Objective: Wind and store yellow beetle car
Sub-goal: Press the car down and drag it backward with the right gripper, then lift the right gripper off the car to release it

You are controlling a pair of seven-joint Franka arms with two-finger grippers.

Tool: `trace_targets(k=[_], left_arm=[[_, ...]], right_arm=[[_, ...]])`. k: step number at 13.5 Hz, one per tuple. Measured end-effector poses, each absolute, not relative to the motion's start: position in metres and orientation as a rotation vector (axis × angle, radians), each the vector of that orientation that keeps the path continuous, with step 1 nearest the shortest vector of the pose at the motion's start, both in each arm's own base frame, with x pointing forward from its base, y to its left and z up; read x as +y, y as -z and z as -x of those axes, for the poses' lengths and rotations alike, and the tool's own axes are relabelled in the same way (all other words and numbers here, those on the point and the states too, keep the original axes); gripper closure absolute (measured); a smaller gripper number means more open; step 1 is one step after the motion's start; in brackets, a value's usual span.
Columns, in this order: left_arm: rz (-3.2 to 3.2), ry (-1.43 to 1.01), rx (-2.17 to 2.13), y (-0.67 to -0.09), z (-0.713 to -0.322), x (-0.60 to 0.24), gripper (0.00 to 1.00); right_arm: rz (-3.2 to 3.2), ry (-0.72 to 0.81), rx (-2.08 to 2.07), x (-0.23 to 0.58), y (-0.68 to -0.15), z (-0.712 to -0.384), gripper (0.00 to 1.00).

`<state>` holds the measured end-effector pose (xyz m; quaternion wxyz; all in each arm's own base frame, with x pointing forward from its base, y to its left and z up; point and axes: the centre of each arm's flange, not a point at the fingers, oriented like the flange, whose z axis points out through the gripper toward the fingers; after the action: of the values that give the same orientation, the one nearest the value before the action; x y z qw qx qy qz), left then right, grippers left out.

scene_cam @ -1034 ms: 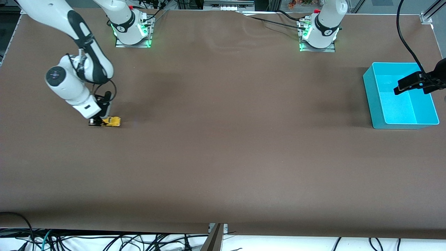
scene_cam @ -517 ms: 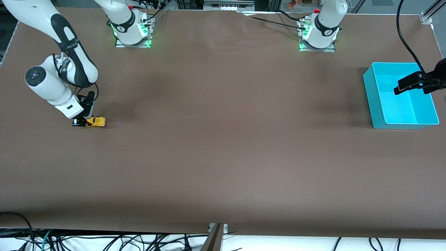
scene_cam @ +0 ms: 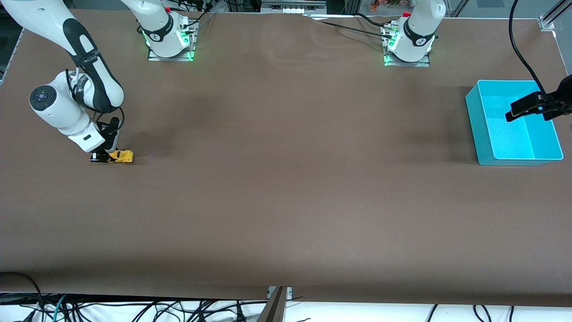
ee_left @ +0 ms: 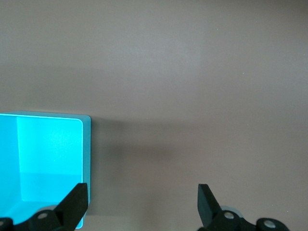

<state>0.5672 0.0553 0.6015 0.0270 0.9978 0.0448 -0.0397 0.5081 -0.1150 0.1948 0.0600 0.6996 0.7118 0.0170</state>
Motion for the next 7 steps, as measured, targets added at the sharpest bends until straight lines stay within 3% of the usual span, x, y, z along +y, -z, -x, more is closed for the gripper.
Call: trace_targets(k=[5, 7], left_arm=[[-3.082, 0.122, 0.138, -0.602, -0.567, 0.055, 0.0], [-3.082, 0.122, 0.138, -0.602, -0.567, 0.055, 0.0]], right_arm=[[-2.079, -0.071, 2.194, -0.098, -0.183, -0.526, 0.01], [-2.077, -0.073, 2.195, -0.098, -0.189, -0.532, 0.0]])
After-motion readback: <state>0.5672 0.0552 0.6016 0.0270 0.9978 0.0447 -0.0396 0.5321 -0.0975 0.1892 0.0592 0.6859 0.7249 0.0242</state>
